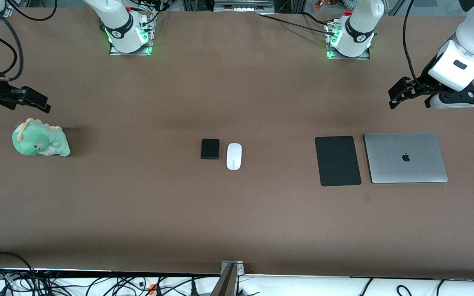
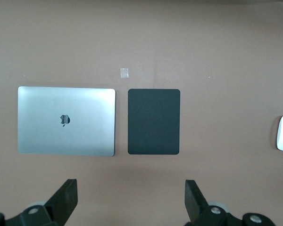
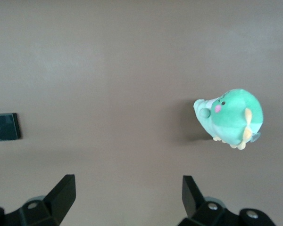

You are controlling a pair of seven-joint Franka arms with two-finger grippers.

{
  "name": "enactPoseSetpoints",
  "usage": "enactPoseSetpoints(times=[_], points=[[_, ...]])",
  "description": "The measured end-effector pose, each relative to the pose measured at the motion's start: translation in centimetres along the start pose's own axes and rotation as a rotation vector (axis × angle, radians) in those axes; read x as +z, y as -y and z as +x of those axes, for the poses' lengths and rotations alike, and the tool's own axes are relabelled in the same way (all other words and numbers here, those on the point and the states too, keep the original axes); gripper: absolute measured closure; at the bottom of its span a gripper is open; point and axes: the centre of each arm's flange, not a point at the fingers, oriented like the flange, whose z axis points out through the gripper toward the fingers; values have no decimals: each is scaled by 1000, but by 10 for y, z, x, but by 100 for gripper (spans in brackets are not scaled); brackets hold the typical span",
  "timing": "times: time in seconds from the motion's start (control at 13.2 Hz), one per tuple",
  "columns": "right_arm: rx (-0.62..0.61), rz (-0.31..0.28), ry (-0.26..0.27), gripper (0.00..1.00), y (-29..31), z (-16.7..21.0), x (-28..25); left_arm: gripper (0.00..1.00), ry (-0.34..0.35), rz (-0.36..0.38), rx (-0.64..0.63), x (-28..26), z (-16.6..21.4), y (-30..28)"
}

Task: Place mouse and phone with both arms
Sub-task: 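Move the right gripper to the black phone while the left gripper advances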

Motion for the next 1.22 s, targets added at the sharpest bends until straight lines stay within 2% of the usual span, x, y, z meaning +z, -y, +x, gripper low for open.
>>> enactPoseSetpoints(times=[0.53, 0.68, 0.91, 1.22], points=[[58, -25, 105, 0, 32, 16, 63, 0, -1, -2, 20, 0, 0, -11], [70, -17, 103, 0, 39, 18, 79, 0, -14, -6, 20, -6, 2, -11], [92, 25, 109, 0, 60, 18, 105, 0, -16, -18, 18, -8, 3, -12], [129, 11, 103, 0, 122, 19, 142, 0, 0, -21, 18, 1, 9, -13]])
